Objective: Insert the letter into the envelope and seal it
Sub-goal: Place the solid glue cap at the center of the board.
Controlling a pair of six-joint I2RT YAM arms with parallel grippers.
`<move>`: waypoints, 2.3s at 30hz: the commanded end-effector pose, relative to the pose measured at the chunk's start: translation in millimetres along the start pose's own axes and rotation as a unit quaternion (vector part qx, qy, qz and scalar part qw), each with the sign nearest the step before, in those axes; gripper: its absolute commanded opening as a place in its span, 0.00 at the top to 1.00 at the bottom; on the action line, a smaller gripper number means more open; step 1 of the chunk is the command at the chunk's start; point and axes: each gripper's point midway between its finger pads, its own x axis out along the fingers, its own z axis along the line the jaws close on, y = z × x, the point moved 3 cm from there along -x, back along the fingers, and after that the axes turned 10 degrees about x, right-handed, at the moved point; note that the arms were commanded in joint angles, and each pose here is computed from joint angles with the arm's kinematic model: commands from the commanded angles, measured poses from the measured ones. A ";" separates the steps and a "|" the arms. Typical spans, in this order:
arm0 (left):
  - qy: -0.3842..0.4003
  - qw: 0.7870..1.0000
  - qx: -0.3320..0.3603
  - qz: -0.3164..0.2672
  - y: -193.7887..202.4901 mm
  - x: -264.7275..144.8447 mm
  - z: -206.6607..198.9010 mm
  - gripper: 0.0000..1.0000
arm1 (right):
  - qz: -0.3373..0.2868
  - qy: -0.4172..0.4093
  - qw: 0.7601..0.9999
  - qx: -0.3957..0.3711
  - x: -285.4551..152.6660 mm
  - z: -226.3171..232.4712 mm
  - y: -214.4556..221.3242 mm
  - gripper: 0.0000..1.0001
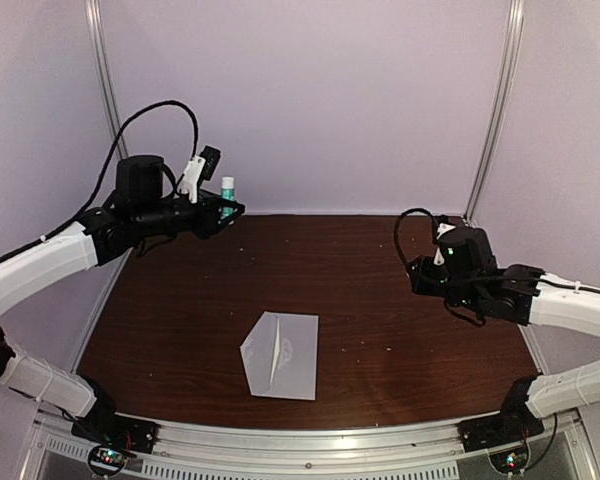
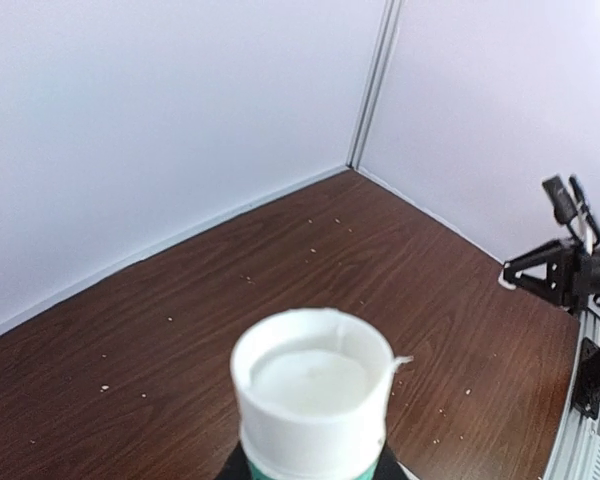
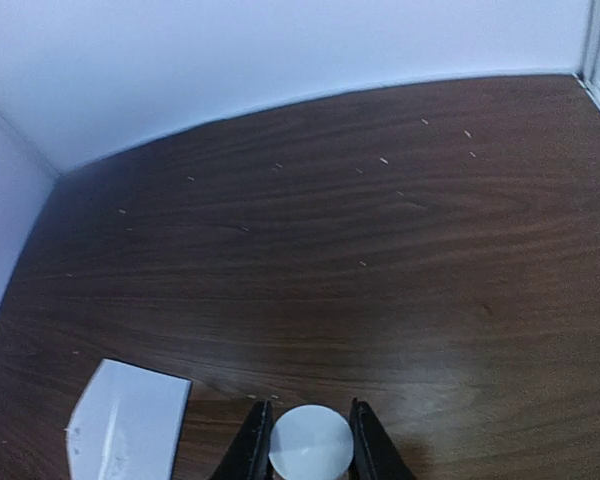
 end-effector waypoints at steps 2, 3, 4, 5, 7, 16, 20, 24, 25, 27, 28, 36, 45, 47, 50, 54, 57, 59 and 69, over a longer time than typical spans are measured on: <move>-0.047 0.998 -0.002 -0.050 -23.7 -26.2 17.8 1.00 | 0.009 0.125 0.992 0.025 15.0 -89.1 27.9 0.90; -0.053 0.997 0.000 -0.052 -24.6 -28.3 19.7 1.00 | 0.010 0.140 0.990 0.033 16.8 -102.9 31.9 0.90; -0.055 0.997 0.000 -0.053 -24.9 -29.4 20.3 1.00 | 0.014 0.157 0.987 0.040 18.2 -118.7 38.2 0.89; -0.057 0.997 0.000 -0.053 -25.2 -30.2 21.2 1.00 | 0.017 0.169 0.984 0.048 19.3 -130.3 42.7 0.89; -0.057 0.997 0.000 -0.053 -25.0 -29.8 21.5 1.00 | 0.022 0.191 0.979 0.062 20.7 -150.6 49.8 0.89; -0.057 0.997 -0.008 -0.045 -20.2 -25.4 23.2 1.00 | 0.026 0.256 0.961 0.100 19.4 -204.5 71.4 0.88; -0.055 0.997 -0.007 -0.046 -20.4 -25.9 22.7 1.00 | 0.022 0.266 0.957 0.109 18.1 -209.0 70.6 0.86; -0.055 0.997 -0.007 -0.047 -21.0 -26.5 22.4 1.00 | 0.029 0.280 0.953 0.116 18.1 -214.2 73.5 0.83; -0.055 0.997 -0.007 -0.047 -21.2 -26.8 22.3 1.00 | 0.031 0.282 0.952 0.116 18.5 -214.8 74.5 0.83; -0.055 0.997 -0.007 -0.047 -21.4 -27.1 22.3 1.00 | 0.034 0.287 0.950 0.116 19.5 -216.4 75.8 0.82; -0.055 0.997 -0.007 -0.048 -21.7 -27.3 22.2 1.00 | 0.036 0.289 0.950 0.116 20.5 -216.8 76.2 0.81; -0.058 0.997 -0.007 -0.047 -21.4 -27.2 23.2 1.00 | 0.051 0.303 0.945 0.110 26.4 -219.3 80.2 0.75; -0.060 0.997 -0.007 -0.046 -20.7 -26.9 23.7 1.00 | 0.051 0.303 0.945 0.111 25.8 -219.3 80.2 0.51; -0.061 0.997 -0.007 -0.046 -20.7 -27.2 23.9 1.00 | 0.050 0.303 0.945 0.111 25.4 -219.4 80.1 0.45; -0.064 0.997 -0.008 -0.047 -21.1 -27.8 24.4 1.00 | 0.048 0.300 0.946 0.113 25.0 -218.4 79.1 0.34; -0.068 0.997 -0.007 -0.047 -20.8 -28.3 25.6 1.00 | 0.045 0.286 0.950 0.121 24.9 -213.6 76.3 0.17; -0.073 0.996 -0.006 -0.047 -21.0 -29.3 26.5 1.00 | 0.038 0.270 0.954 0.125 25.1 -206.3 68.5 0.08; -0.075 0.996 -0.006 -0.048 -21.2 -30.0 26.9 1.00 | 0.031 0.263 0.956 0.126 23.9 -202.5 62.8 0.04; -0.090 0.994 0.001 -0.066 -25.7 -39.1 27.8 1.00 | 0.000 0.226 0.967 0.118 12.3 -178.4 28.4 0.00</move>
